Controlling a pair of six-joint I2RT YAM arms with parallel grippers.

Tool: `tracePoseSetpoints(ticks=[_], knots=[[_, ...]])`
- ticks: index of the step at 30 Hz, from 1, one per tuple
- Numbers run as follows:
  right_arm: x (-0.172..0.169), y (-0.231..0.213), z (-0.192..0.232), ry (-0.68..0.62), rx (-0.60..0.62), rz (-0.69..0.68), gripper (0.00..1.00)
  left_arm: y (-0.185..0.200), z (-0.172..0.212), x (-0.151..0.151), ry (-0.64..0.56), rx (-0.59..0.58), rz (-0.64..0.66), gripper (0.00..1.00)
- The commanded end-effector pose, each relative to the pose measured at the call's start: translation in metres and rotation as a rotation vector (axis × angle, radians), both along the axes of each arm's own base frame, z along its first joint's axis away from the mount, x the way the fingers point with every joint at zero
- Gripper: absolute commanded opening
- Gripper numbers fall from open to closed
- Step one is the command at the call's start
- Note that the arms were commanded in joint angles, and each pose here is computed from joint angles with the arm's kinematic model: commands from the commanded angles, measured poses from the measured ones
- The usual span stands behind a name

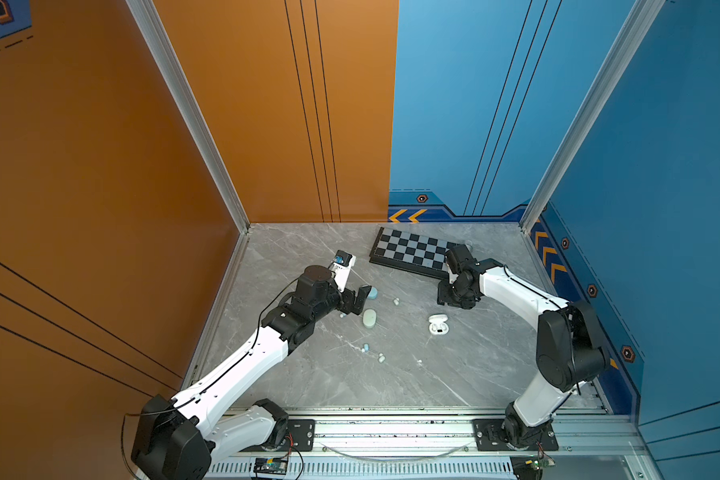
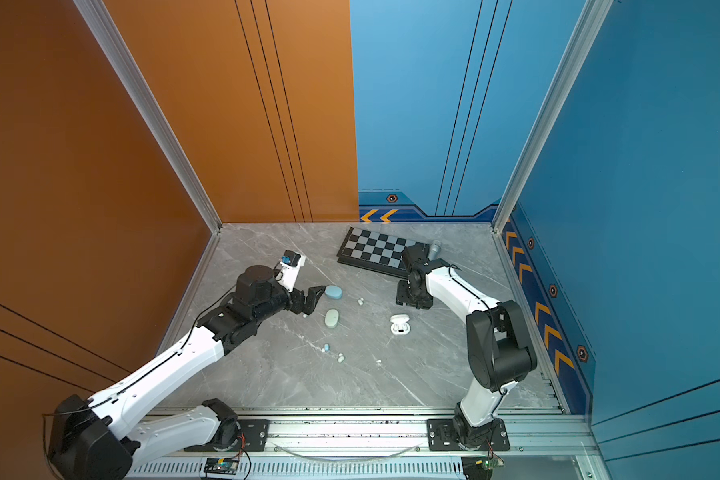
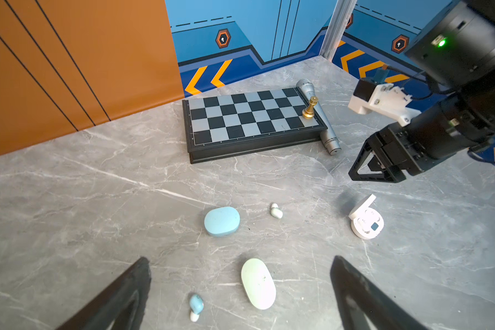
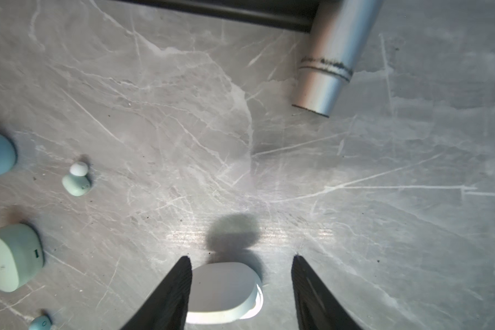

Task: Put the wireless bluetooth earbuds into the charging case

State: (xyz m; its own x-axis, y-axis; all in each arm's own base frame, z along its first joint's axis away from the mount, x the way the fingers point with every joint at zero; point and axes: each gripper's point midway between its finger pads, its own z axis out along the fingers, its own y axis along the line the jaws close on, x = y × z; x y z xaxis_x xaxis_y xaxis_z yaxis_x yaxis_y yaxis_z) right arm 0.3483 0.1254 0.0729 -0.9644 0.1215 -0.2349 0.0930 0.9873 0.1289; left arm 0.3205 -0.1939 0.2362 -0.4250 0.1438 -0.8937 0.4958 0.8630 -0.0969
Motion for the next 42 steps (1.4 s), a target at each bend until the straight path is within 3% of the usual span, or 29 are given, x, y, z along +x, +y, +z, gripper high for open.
tracePoseSetpoints(ticks=[1, 15, 23, 33, 42], knots=[[-0.008, -0.005, -0.007, 0.047, -0.081, 0.048, 0.58, 0.008, -0.014, -0.009, 0.093, -0.044, 0.017, 0.98], [-0.048, 0.003, -0.015, 0.086, -0.129, 0.119, 0.56, 0.015, -0.014, -0.003, 0.064, -0.058, 0.042, 0.98], [-0.059, 0.013, -0.005, 0.069, -0.082, 0.205, 0.57, 0.017, -0.013, -0.003, 0.071, -0.052, 0.049, 0.98], [-0.076, 0.026, -0.014, 0.153, -0.043, 0.33, 0.75, 0.015, -0.011, -0.002, 0.069, -0.057, 0.041, 0.98], [-0.081, 0.029, -0.033, 0.219, -0.092, 0.391, 0.82, 0.013, -0.006, 0.0, 0.067, -0.066, 0.037, 0.98]])
